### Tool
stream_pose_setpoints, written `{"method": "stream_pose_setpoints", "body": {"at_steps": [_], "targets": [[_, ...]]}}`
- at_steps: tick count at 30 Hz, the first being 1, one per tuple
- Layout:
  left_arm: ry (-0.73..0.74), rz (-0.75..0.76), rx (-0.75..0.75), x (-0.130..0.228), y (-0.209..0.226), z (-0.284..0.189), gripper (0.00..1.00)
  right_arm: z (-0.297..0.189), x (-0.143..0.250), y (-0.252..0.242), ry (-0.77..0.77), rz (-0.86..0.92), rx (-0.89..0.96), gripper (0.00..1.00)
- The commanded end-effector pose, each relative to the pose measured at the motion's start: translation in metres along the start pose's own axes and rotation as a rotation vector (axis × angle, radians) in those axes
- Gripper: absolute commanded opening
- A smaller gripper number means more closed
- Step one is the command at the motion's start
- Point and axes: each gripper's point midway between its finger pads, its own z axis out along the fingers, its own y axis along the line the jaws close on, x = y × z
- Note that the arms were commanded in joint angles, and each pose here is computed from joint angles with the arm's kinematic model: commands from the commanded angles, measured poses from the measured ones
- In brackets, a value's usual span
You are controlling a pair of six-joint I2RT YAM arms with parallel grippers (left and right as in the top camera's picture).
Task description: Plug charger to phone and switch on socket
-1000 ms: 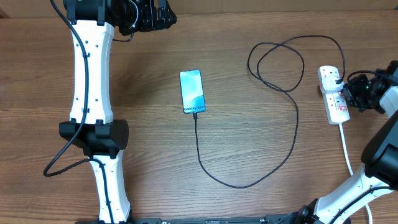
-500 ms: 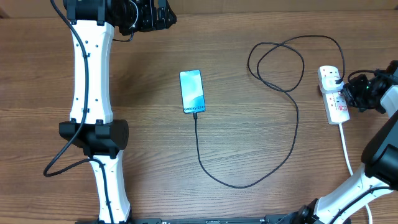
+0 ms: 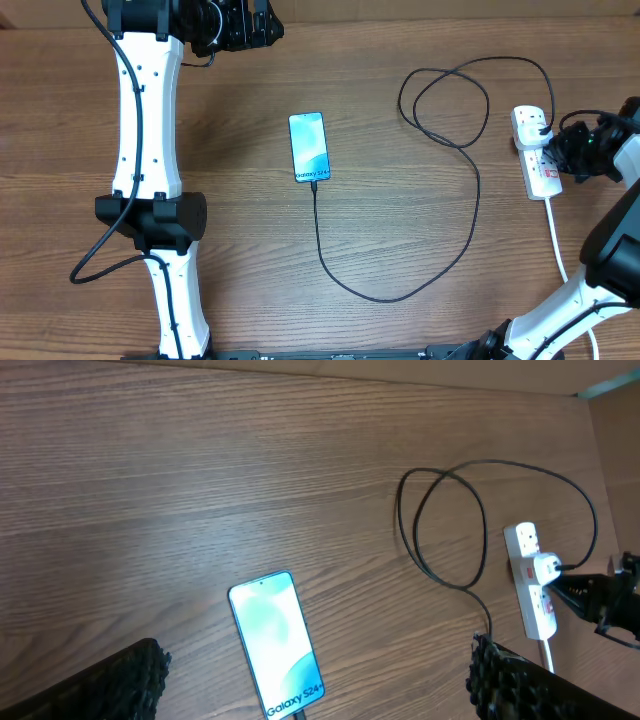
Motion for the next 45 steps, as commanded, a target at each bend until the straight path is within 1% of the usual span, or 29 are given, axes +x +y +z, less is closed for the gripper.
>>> {"method": "stream_pose_setpoints", "body": {"at_steps": [1, 7, 11, 16, 18, 24, 34, 38, 45], "targets": [[0.008, 0.01, -0.01, 0.001, 0.004, 0.004, 1.0, 0.035, 0.061, 0.022, 0.199, -0.033, -0.059, 0.04], [0.009, 0.01, -0.01, 0.001, 0.004, 0.004, 0.99, 0.034, 0.055, 0.018, 0.177, -0.032, -0.043, 0.04], [0.009, 0.01, -0.01, 0.001, 0.004, 0.004, 1.0, 0.019, 0.037, 0.013, 0.127, -0.01, -0.057, 0.04], [0.009, 0.01, -0.01, 0.001, 0.004, 0.004, 0.99, -0.03, 0.006, 0.008, 0.011, 0.023, -0.088, 0.04], [0.009, 0.01, -0.01, 0.001, 0.004, 0.004, 1.0, -0.061, -0.006, 0.006, -0.054, 0.036, -0.103, 0.04], [0.009, 0.01, -0.01, 0.001, 0.004, 0.004, 1.0, -0.121, -0.019, 0.008, -0.178, 0.043, -0.131, 0.04], [0.008, 0.01, -0.01, 0.001, 0.004, 0.004, 0.99, -0.189, -0.013, 0.038, -0.321, -0.034, -0.187, 0.04], [0.009, 0.01, -0.01, 0.001, 0.004, 0.004, 0.99, -0.221, -0.003, 0.053, -0.385, -0.075, -0.221, 0.04], [0.008, 0.01, -0.01, 0.001, 0.004, 0.004, 0.99, -0.28, 0.038, 0.102, -0.445, -0.323, -0.41, 0.04]]}}
